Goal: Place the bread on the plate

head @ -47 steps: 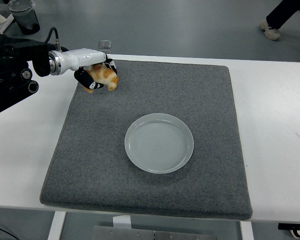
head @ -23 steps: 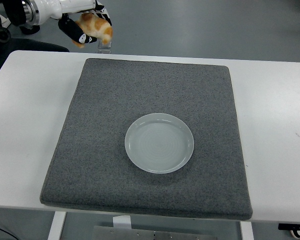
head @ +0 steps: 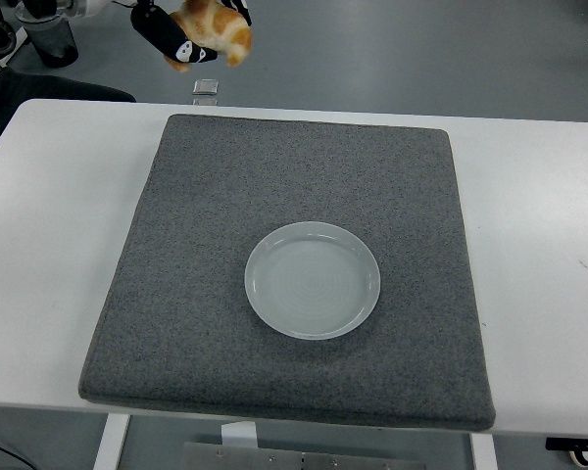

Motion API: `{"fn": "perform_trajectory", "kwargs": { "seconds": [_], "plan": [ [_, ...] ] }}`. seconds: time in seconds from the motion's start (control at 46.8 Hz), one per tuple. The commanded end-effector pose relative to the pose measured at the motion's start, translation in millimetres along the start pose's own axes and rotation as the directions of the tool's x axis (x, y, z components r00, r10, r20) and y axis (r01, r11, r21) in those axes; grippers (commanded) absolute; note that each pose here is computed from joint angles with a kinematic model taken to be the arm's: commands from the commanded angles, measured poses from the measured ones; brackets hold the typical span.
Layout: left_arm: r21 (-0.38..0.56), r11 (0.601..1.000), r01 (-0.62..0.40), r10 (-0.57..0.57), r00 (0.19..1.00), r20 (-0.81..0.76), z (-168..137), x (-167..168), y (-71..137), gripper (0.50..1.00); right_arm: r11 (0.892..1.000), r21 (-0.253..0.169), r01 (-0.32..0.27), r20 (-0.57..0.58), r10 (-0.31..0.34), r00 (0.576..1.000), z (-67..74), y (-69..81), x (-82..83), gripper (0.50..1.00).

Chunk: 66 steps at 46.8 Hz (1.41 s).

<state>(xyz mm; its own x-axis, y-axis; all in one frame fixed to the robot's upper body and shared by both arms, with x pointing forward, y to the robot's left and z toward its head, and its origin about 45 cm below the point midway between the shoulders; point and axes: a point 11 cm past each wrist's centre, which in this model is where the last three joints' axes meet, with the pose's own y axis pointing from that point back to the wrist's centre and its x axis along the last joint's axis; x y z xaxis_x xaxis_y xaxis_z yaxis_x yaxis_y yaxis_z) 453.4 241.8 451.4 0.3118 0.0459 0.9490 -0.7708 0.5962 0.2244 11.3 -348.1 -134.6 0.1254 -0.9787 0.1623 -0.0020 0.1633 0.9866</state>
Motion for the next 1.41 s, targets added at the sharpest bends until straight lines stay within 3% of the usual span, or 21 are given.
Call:
{"fn": "perform_trajectory", "kwargs": {
  "seconds": [0.0, 0.342, 0.897, 1.154, 1.389],
  "plan": [
    [-0.033, 0.999, 0.025, -0.025, 1.0, 0.003, 10.9, -4.0, -2.4, 0.5, 1.0, 0.0, 0.0, 0.0, 0.0, 1.0, 0.0, 0.0, 0.0, 0.93],
    [-0.19, 0.974, 0.123, -0.123, 0.992, 0.014, 64.8, -36.7, -23.6, 0.5, 1.0, 0.0, 0.0, 0.0, 0.0, 1.0, 0.0, 0.0, 0.0, 0.93],
    [-0.395, 0.887, 0.238, -0.254, 0.967, 0.011, 141.2, -106.5, -67.1, 0.5, 1.0, 0.0, 0.0, 0.0, 0.0, 1.0, 0.0, 0.0, 0.0, 0.93],
    [-0.403, 0.863, 0.303, -0.311, 0.949, 0.047, 147.9, -152.7, -75.2, 0.5, 1.0, 0.0, 0.0, 0.0, 0.0, 1.0, 0.0, 0.0, 0.0, 0.932],
    [-0.362, 0.86, 0.359, -0.358, 0.931, 0.074, 134.5, -180.0, -75.5, 0.5, 1.0, 0.0, 0.0, 0.0, 0.0, 1.0, 0.0, 0.0, 0.0, 0.93]
  ]
}}
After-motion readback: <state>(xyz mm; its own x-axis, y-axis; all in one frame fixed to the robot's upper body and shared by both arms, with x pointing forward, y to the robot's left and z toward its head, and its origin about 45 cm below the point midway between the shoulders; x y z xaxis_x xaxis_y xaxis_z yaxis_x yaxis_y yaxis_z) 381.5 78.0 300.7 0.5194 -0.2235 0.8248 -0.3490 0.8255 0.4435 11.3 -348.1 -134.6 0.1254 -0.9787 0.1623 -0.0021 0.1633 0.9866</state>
